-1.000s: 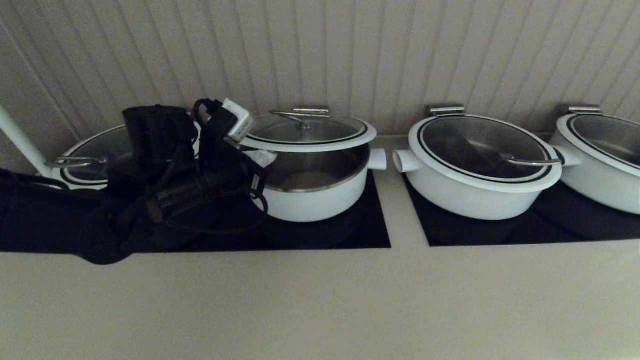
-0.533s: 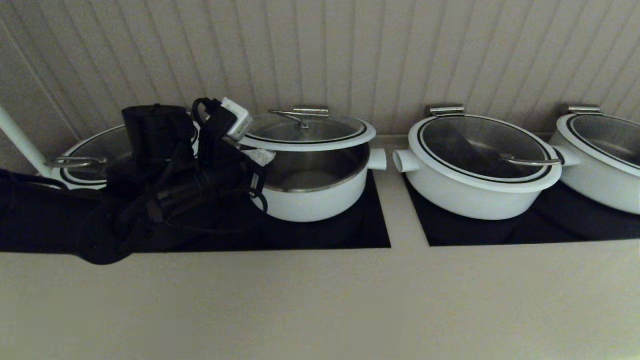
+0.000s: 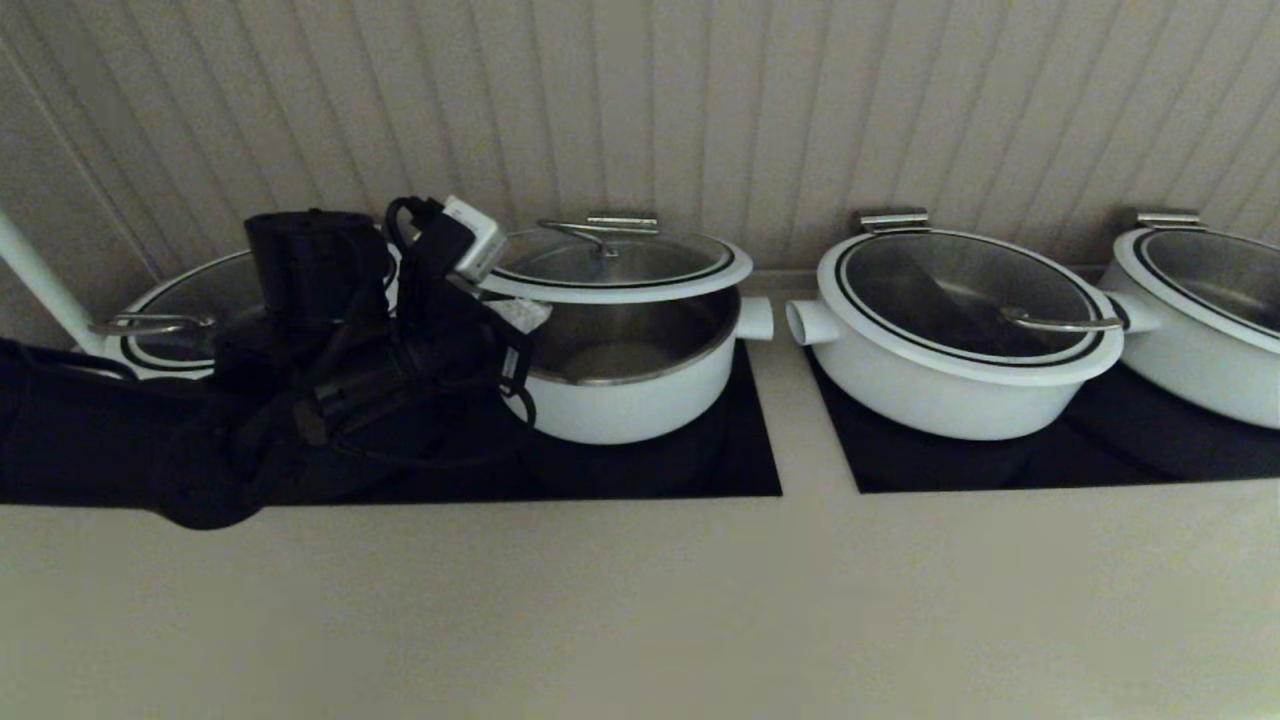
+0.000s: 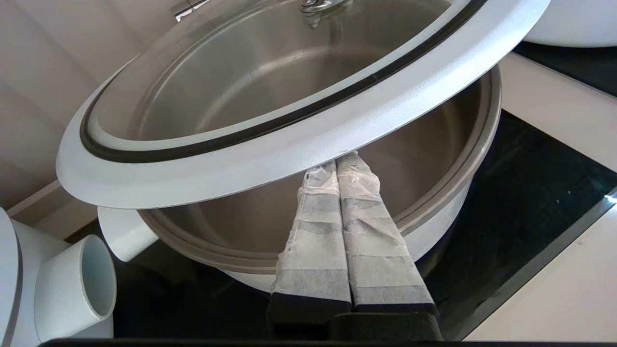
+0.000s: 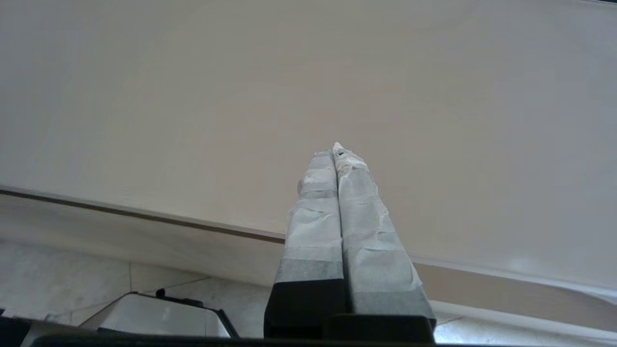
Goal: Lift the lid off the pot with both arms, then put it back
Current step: Open the pot lid completely
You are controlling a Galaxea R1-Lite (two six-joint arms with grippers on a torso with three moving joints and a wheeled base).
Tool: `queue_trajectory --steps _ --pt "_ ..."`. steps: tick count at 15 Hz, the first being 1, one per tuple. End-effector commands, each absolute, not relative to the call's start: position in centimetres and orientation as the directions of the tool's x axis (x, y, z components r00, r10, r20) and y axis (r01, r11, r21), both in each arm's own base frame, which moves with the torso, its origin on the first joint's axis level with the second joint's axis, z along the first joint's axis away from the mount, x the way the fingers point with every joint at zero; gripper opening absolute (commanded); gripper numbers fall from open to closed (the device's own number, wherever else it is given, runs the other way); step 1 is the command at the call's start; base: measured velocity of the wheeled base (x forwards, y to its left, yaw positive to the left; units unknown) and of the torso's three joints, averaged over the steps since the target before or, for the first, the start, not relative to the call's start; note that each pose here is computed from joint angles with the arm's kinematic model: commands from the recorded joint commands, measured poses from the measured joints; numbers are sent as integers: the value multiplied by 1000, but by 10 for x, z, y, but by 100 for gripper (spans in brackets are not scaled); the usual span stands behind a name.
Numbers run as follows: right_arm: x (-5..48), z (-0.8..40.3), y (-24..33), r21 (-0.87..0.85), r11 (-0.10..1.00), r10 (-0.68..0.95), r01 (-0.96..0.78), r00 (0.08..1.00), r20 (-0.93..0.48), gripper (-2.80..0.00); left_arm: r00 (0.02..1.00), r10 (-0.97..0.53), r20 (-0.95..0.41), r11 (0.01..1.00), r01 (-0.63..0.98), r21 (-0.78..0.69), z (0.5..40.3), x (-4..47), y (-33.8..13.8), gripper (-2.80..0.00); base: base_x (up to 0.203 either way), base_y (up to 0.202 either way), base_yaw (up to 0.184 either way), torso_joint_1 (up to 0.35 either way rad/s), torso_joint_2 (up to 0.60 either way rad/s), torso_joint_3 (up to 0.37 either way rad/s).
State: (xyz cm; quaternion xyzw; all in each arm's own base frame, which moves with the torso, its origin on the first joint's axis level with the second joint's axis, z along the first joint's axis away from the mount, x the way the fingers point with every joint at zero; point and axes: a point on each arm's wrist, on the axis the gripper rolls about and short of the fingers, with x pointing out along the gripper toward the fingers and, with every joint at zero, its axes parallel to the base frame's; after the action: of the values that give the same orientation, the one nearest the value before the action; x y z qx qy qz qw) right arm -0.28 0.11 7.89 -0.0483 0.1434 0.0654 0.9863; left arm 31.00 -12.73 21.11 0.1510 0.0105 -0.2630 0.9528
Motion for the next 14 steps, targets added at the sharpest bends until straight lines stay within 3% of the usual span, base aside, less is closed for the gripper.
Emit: queue_trajectory --steps 1,5,10,14 --pt "-3 79 1 -77 987 110 -138 950 -291 -280 861 -499 -97 815 505 284 211 310 -127 -280 0 0 0 0 0 0" --pt "-7 79 1 -82 991 81 -103 969 -234 -280 861 -499 -95 815 504 284 211 310 -127 -280 0 0 0 0 0 0" --pt "-23 76 1 -91 994 53 -53 999 -3 -280 862 -498 -100 817 504 281 210 310 -128 -280 0 0 0 0 0 0" --pt "-23 76 1 -80 996 49 -49 999 0 -280 862 -498 -92 817 502 282 212 310 -128 -280 0 0 0 0 0 0"
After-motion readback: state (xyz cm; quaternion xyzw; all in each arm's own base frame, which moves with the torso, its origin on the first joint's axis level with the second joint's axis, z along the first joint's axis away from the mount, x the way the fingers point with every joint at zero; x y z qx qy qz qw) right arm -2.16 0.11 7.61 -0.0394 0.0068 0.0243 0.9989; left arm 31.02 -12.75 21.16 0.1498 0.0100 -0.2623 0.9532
